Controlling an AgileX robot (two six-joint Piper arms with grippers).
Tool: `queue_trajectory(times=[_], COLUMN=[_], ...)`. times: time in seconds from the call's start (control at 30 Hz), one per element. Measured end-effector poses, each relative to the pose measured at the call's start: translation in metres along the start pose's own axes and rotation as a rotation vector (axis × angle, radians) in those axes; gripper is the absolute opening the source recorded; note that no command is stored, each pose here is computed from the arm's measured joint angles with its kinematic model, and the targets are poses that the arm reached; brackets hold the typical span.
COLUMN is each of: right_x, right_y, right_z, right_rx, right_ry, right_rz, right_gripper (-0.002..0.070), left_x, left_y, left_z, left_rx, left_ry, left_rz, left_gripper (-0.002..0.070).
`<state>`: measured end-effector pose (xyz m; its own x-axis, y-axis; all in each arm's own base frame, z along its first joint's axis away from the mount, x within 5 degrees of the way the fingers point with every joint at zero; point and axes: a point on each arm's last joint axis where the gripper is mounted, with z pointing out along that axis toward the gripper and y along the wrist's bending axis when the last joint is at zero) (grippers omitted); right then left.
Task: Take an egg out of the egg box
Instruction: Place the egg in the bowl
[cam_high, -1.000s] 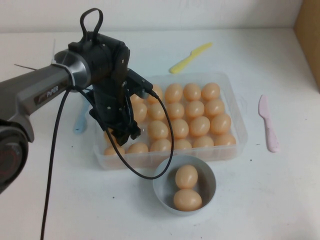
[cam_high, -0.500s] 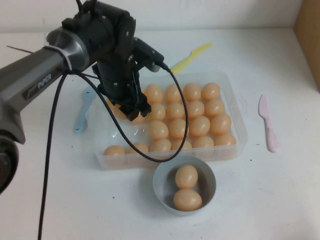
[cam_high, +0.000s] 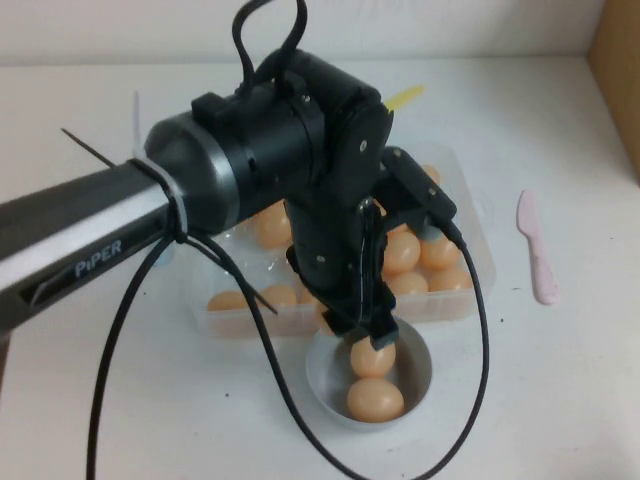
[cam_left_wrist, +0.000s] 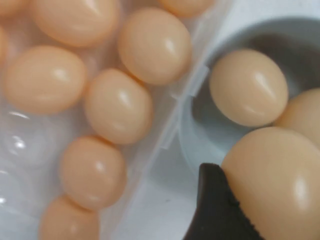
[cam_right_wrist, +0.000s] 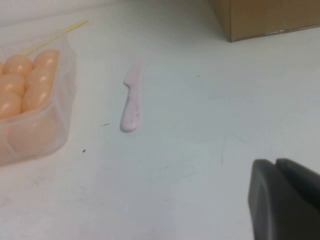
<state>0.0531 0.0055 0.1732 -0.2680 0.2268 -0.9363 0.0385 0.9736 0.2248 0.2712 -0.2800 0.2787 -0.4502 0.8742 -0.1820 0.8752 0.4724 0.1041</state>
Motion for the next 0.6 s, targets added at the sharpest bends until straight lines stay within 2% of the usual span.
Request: queue_trajectory(times=[0.23,0.6], right_x=[0.0,0.0], right_y=[0.0,0.0], right_z=[0.0,0.0], right_rx=[0.0,0.0], right_ry=[0.0,0.0], right_rz=[0.0,0.0], right_gripper=[-0.0019,-0.0019], left_x=[0.01,0.01], left_y=[-0.01,-0.016], left_z=[0.025,0.038], left_rx=[0.047,0.089], left_ry=[0.01,-0.05], left_rz=[-0.009,0.035], left_gripper=[0.0353,0.0353])
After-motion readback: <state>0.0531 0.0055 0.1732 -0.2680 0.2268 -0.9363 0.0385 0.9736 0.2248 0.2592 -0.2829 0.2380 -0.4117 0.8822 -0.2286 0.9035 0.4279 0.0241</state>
